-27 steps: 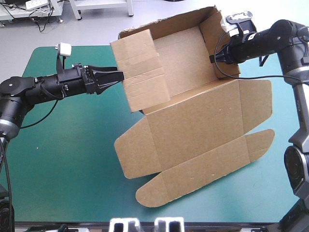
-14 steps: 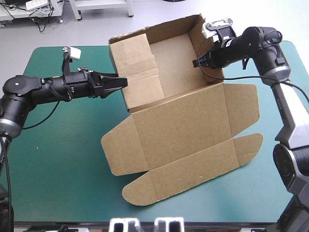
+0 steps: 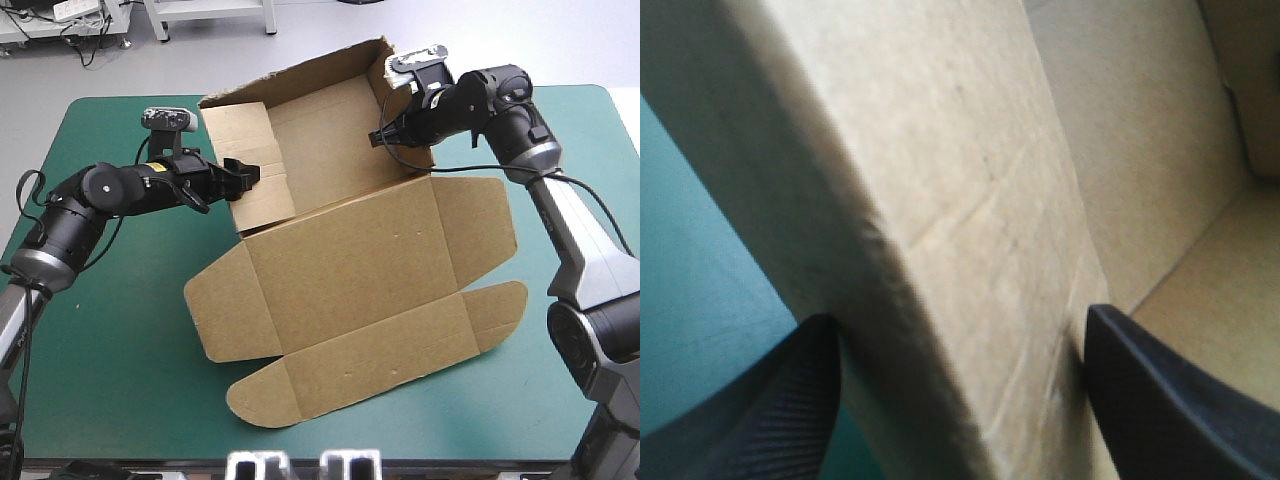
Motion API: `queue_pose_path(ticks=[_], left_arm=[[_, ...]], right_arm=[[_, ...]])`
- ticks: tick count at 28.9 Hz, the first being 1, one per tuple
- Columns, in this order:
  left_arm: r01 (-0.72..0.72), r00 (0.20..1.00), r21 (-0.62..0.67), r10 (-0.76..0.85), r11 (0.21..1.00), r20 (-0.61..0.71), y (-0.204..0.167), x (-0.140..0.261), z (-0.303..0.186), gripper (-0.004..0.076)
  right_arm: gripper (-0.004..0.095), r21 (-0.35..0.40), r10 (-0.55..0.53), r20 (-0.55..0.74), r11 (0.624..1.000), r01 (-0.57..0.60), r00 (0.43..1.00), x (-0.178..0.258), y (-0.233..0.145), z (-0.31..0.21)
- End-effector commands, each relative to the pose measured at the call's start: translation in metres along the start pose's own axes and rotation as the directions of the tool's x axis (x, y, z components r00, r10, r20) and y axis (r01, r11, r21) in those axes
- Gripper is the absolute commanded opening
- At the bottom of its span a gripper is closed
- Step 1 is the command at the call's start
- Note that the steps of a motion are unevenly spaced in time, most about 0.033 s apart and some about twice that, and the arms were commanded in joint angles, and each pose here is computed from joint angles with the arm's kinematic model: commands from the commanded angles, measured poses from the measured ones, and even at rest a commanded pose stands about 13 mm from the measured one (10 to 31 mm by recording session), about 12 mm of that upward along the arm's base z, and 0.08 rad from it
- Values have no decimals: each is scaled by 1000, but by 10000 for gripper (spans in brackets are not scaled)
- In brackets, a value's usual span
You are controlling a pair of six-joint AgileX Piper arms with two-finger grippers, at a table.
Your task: Fold the box
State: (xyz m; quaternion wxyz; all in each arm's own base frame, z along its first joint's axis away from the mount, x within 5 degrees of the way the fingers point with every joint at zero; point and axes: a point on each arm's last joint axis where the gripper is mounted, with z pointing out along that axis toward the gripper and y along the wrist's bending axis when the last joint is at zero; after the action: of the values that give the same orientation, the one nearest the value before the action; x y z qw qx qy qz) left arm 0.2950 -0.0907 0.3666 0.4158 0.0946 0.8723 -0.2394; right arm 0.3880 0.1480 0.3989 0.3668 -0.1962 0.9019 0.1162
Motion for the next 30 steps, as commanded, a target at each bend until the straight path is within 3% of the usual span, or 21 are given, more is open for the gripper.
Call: queue_pose_path(ticks=[1,10,13,16,19,24,30], left_arm=[[108,987,-42,-102,993,123,-7,-16,-11,492],[104,994,-89,-107,991,-24,-7,1,24,377],[100,994,-84,-104,991,-45,-9,4,32,227],[45,998,-69,-47,997,-38,-14,4,37,0],[25,999,-64,-28,998,-46,-16,6,44,-10],[25,985,-74,-37,997,-171,-8,21,65,-10],[-14,924,-79,-18,997,-382,2,42,94,-10]], right_arm=[[-24,-117,63,129,992,-48,990,-16,23,-27],[-24,-159,33,74,987,-21,997,-10,50,1],[-24,-174,24,31,985,-18,999,-6,51,9],[-24,-170,1,-40,985,-7,999,1,51,14],[-24,-158,-22,-139,987,0,990,10,49,25],[-24,-144,-51,-293,990,9,955,26,46,38],[-24,-93,-26,-315,996,-3,949,29,41,46]])
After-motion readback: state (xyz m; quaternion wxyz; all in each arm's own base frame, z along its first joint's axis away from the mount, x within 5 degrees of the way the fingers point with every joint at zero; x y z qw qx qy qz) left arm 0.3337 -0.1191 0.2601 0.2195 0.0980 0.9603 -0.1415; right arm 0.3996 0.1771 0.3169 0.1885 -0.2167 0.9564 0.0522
